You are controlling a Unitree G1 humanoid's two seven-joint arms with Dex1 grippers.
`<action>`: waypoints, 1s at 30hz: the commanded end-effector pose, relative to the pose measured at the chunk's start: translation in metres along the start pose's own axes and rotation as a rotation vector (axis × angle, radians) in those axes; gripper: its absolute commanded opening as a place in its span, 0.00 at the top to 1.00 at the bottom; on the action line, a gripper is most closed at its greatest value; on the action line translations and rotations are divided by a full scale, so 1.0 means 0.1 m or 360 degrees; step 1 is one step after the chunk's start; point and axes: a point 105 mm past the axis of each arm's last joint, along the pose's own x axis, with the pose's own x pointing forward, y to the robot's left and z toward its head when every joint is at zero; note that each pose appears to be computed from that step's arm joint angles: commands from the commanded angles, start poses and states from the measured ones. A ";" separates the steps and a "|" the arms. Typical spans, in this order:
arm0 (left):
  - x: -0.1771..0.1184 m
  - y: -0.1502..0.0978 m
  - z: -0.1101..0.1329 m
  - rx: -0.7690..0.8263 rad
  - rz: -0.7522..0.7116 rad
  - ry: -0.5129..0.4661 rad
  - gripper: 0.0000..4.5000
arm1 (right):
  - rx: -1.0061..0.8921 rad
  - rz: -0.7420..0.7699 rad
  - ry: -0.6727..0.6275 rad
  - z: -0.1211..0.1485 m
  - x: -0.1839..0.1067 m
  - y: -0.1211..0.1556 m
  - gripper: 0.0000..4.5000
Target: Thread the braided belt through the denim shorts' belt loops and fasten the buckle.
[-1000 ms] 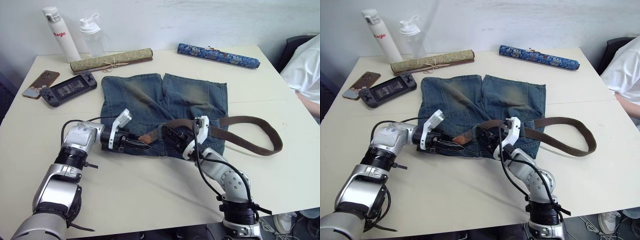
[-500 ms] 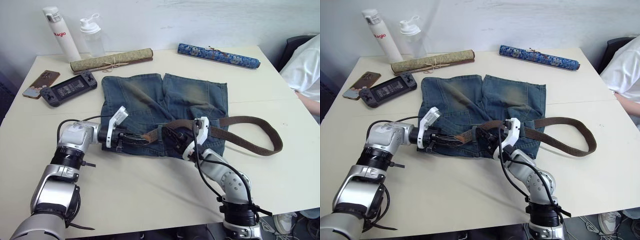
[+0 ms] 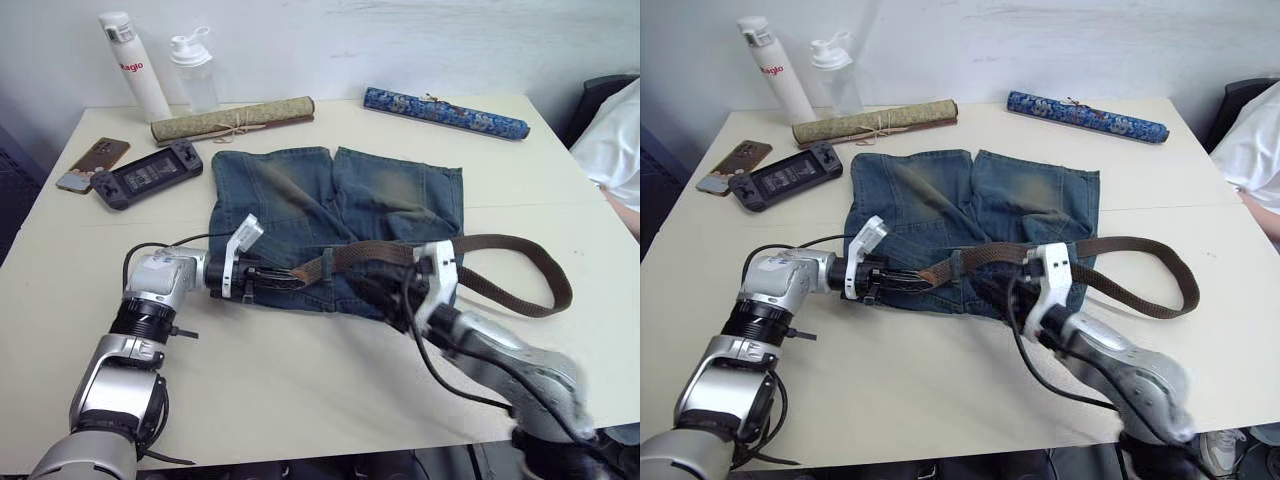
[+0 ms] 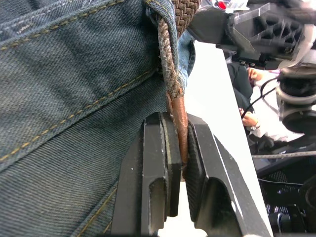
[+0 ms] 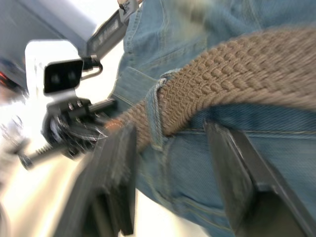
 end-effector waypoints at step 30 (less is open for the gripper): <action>0.11 -0.10 0.10 0.0047 -0.0077 -0.0107 1.00 | -0.1962 -0.0369 0.0597 -0.20 -0.29 -0.67 1.00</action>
